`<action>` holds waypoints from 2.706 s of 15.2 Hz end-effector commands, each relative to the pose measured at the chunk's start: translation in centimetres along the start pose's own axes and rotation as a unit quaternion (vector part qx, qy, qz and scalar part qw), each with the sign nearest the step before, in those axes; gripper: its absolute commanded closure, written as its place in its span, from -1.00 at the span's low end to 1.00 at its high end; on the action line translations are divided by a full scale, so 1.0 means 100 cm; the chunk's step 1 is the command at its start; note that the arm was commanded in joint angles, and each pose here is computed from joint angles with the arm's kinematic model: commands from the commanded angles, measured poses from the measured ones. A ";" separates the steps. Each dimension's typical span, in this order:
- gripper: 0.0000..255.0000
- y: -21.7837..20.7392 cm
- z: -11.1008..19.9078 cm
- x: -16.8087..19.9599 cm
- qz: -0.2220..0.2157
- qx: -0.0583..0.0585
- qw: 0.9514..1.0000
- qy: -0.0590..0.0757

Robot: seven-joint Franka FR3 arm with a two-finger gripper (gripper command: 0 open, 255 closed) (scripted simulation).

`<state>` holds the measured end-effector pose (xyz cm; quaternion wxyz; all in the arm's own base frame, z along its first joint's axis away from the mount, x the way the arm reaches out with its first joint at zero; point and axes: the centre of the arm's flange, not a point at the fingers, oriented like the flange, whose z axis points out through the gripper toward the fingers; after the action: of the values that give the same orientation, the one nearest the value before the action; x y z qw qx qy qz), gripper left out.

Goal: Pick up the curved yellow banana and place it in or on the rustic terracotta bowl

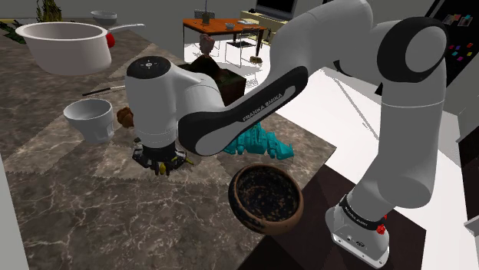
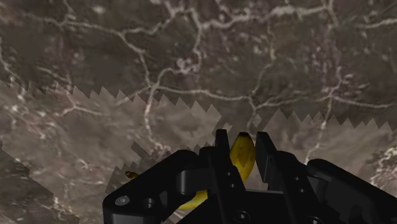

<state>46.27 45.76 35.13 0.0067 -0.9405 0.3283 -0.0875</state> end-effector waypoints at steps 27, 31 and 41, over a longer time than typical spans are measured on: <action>1.00 -0.008 -0.113 0.019 0.000 -0.001 1.000 0.000; 1.00 -0.009 -0.134 0.022 0.000 -0.001 1.000 0.000; 1.00 0.022 -0.172 0.006 0.000 -0.001 1.000 0.000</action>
<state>43.68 44.70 51.86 0.0059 -0.9406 0.3280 -0.0871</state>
